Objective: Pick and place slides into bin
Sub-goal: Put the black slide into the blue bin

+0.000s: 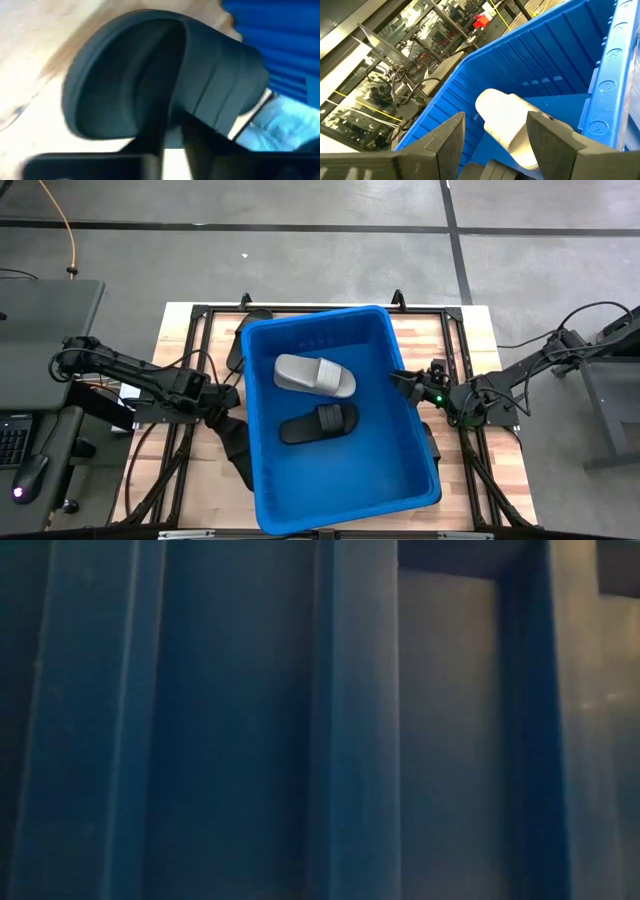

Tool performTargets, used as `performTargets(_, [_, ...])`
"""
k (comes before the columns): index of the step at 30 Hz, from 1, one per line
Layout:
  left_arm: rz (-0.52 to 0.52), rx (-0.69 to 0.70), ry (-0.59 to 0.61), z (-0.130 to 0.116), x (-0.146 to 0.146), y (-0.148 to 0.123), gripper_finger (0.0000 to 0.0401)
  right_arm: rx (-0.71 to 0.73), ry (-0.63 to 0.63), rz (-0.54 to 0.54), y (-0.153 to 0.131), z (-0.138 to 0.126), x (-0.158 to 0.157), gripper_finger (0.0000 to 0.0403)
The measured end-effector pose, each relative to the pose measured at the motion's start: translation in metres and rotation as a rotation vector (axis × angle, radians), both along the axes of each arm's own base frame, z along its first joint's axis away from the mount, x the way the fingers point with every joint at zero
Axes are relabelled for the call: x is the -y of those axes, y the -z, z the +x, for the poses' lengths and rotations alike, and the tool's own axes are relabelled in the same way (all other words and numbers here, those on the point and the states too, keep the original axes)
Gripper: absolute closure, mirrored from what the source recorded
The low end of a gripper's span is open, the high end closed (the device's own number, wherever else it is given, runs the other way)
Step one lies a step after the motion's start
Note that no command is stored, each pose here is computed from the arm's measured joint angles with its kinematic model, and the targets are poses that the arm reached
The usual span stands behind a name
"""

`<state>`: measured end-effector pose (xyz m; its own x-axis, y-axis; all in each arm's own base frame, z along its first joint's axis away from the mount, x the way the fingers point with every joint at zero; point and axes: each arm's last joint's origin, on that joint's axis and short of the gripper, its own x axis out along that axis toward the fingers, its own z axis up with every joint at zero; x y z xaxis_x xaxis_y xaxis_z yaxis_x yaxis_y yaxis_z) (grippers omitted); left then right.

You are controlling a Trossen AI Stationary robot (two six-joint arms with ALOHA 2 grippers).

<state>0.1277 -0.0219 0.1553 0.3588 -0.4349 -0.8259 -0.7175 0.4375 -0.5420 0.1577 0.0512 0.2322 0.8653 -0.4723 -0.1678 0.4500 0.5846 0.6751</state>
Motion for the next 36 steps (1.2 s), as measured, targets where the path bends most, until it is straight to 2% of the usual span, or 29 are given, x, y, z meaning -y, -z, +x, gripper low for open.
performTargets(2, [0.001, -0.026, -0.039, -0.001, 0.0, 0.001, 0.0386, 0.0, 0.0, -0.001, 0.0, 0.0, 0.0, 0.0199])
performTargets(9, [0.025, 0.059, -0.009, 0.004, 0.0, -0.013, 0.0398, -0.001, 0.002, -0.002, 0.0, 0.0, 0.0, 0.0201])
performTargets(12, [0.025, 0.107, 0.019, 0.006, 0.0, -0.03, 0.0399, -0.001, 0.004, -0.003, 0.0, 0.0, 0.0, 0.0203])
performTargets(16, [0.026, 0.079, 0.048, -0.001, 0.0, -0.055, 0.04, -0.002, 0.004, -0.004, 0.0, 0.0, 0.0, 0.0202])
performTargets(25, [0.048, 0.12, 0.092, -0.013, -0.001, -0.119, 0.0401, 0.006, 0.007, 0.002, 0.0, 0.0, 0.0, 0.0202])
performTargets(29, [0.06, 0.07, 0.104, -0.024, -0.002, -0.138, 0.0401, 0.047, -0.008, 0.044, -0.003, 0.001, 0.0, 0.0202])
performTargets(34, [0.063, 0.144, 0.099, -0.027, -0.003, -0.163, 0.0401, 0.195, -0.033, 0.173, -0.012, 0.003, -0.002, 0.0201])
performTargets(36, [0.054, 0.184, 0.095, -0.029, -0.003, -0.174, 0.0401, 0.237, -0.041, 0.193, -0.016, 0.004, -0.003, 0.0199])
